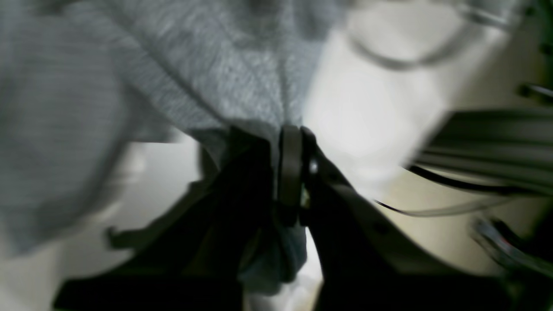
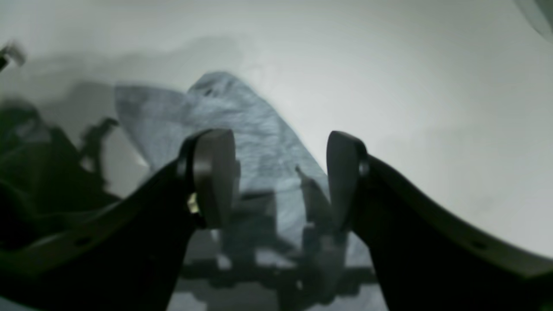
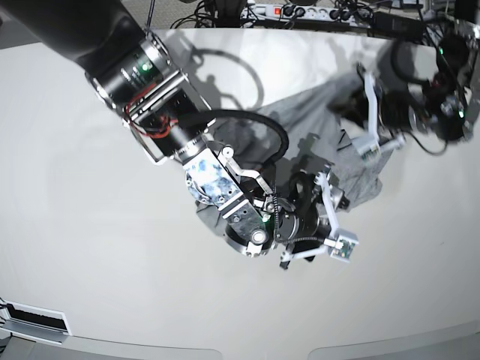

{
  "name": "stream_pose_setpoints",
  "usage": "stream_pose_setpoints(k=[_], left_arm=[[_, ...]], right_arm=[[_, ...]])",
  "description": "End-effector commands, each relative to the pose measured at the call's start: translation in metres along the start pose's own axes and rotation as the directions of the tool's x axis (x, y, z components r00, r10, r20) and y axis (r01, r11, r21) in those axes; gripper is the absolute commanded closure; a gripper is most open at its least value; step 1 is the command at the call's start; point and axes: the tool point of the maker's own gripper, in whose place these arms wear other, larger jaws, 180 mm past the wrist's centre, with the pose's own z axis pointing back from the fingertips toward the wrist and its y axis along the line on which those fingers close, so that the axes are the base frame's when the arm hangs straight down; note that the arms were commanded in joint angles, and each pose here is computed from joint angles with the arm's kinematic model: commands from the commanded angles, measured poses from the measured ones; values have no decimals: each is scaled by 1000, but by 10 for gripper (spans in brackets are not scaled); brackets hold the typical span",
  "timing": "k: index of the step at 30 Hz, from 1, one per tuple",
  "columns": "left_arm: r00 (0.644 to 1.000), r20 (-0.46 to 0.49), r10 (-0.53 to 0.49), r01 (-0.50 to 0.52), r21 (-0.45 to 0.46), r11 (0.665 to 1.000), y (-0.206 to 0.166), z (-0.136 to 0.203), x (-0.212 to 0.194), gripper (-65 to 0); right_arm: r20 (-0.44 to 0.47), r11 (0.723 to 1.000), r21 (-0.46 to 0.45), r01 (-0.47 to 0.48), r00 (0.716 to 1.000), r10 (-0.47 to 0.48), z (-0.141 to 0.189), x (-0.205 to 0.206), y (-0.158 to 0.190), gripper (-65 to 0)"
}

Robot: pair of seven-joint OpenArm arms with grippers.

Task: Layout the t-shirt on the table in an organized manner, then fold the t-shirt properly
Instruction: 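Hold the shirt with the left gripper and regrasp another edge with the right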

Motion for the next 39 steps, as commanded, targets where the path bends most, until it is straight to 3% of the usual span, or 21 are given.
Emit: stream_pose_setpoints(k=[1, 9, 14, 19, 20, 24, 26, 31, 34, 36, 39], left_arm=[[1000, 20, -9, 9, -8, 1000, -2, 5, 4, 0], [999, 2, 43, -43, -62, 997, -22, -2, -16, 0], [989, 103, 101, -85, -148, 985, -42, -11, 6, 0], [978, 163, 131, -99, -192, 976, -57, -24, 24, 0], [977, 166, 133, -100, -194, 976, -59, -26, 25, 0], [973, 178, 145, -106, -215, 971, -67, -33, 30, 0], [981, 136, 139, -107, -219, 970, -70, -36, 23, 0], [994, 10, 107, -103, -170, 980, -66, -37, -10, 0], [997, -33, 74, -77, -102, 992, -53, -34, -26, 0], [997, -58, 47, -50, -57, 997, -44, -32, -32, 0], [998, -68, 2, -1, 12, 1000, -27, -26, -35, 0]], right_arm=[[58, 1000, -27, -15, 998, 17, 2, 21, -12, -362], [-27, 997, -43, -66, 998, 65, -12, -4, -4, -362], [8, 999, 33, 16, 1000, -16, -14, -4, 16, -362], [-21, 996, 2, 88, 996, -88, -20, -28, 28, -357], [-29, 995, -17, 102, 994, -102, -21, -33, 29, -357], [-64, 998, -58, 11, 998, -15, -22, -47, 28, -357], [-77, 993, -117, -14, 997, 5, -21, -46, 15, -357], [-109, 954, -295, -60, 994, 29, -8, -33, -35, -357], [-173, 909, -408, -87, 985, 16, 5, -32, -66, -357], [-207, 897, -431, -100, 978, 9, 13, -45, -79, -319], [-267, 911, -395, -116, 964, 7, 22, -80, -82, -146]])
